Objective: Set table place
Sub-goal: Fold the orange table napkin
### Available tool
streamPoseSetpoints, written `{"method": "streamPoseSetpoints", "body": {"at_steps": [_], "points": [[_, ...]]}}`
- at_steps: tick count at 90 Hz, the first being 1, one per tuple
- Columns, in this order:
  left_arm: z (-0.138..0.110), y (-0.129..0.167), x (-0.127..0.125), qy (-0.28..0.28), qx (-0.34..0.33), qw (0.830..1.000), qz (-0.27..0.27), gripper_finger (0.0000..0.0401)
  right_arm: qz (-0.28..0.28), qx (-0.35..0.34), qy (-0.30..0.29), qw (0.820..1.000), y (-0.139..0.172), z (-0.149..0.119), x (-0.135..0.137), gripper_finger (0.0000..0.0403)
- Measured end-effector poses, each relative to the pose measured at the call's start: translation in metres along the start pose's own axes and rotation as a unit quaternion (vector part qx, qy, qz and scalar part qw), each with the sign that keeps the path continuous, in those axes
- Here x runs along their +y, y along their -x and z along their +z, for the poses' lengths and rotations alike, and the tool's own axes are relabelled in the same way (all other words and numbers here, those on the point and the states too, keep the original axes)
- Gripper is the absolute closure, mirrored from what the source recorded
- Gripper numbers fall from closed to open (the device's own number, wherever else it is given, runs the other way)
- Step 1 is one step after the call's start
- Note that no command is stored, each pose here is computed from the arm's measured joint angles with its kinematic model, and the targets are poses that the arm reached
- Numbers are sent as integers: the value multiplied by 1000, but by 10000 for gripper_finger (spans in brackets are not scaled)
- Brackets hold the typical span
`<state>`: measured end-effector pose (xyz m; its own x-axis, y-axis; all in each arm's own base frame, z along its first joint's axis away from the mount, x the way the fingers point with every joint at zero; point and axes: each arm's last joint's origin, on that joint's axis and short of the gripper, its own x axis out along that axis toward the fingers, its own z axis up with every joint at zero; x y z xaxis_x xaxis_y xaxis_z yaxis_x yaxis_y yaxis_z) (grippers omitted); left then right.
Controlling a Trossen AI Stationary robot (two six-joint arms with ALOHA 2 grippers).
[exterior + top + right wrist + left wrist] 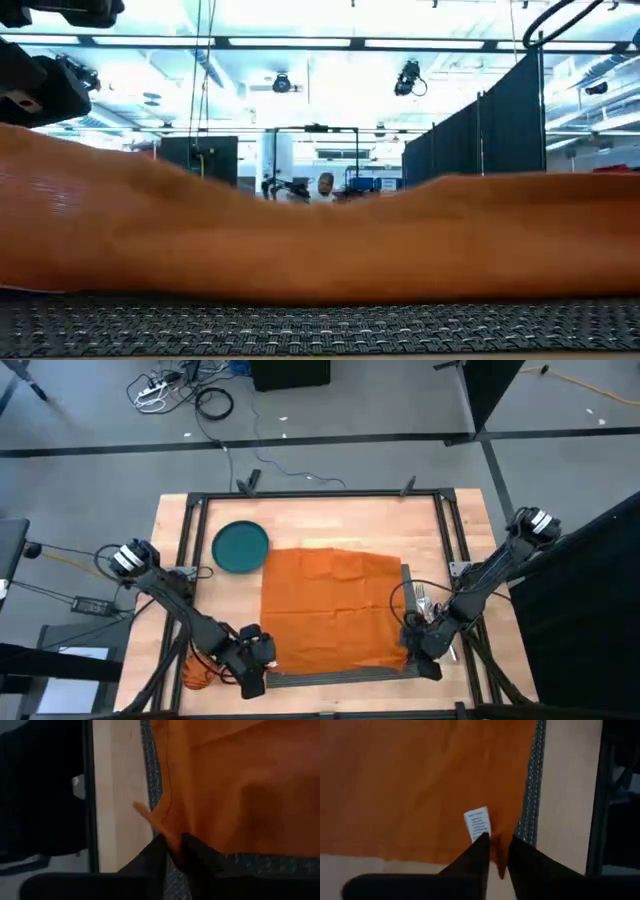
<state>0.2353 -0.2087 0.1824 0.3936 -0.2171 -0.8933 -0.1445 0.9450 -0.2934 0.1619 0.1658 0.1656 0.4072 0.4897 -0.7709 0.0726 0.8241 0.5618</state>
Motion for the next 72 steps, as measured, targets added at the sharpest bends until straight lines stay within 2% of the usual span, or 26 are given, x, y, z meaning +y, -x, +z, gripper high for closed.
{"method": "streamPoseSetpoints", "body": {"at_steps": [11, 16, 23, 37, 47, 54, 63, 72], "points": [[4, 3, 6, 7, 68, 998, -14, 281, 59, 62, -56, 995, 12, 5, 1, 296], [9, 6, 6, 14, 80, 997, -19, 267, 90, 85, -73, 990, 19, 8, 1, 277], [17, 11, 8, 15, 68, 997, -18, 257, 126, 93, -85, 984, 29, 14, 2, 256], [34, 18, 6, -26, -11, 1000, 10, 254, 163, 63, -84, 981, 50, 23, 0, 233], [43, 17, 9, -53, -69, 995, 44, 254, 136, 8, -61, 989, 54, 27, -5, 231], [52, 15, 16, -55, -105, 991, 64, 254, 98, -48, -27, 994, 54, 34, -11, 234], [61, 5, 26, -54, -127, 988, 70, 254, 14, -132, 0, 991, 55, 48, -26, 238], [64, -10, 37, -46, -127, 988, 74, 254, -87, -202, -15, 976, 63, 65, -50, 243]]}}
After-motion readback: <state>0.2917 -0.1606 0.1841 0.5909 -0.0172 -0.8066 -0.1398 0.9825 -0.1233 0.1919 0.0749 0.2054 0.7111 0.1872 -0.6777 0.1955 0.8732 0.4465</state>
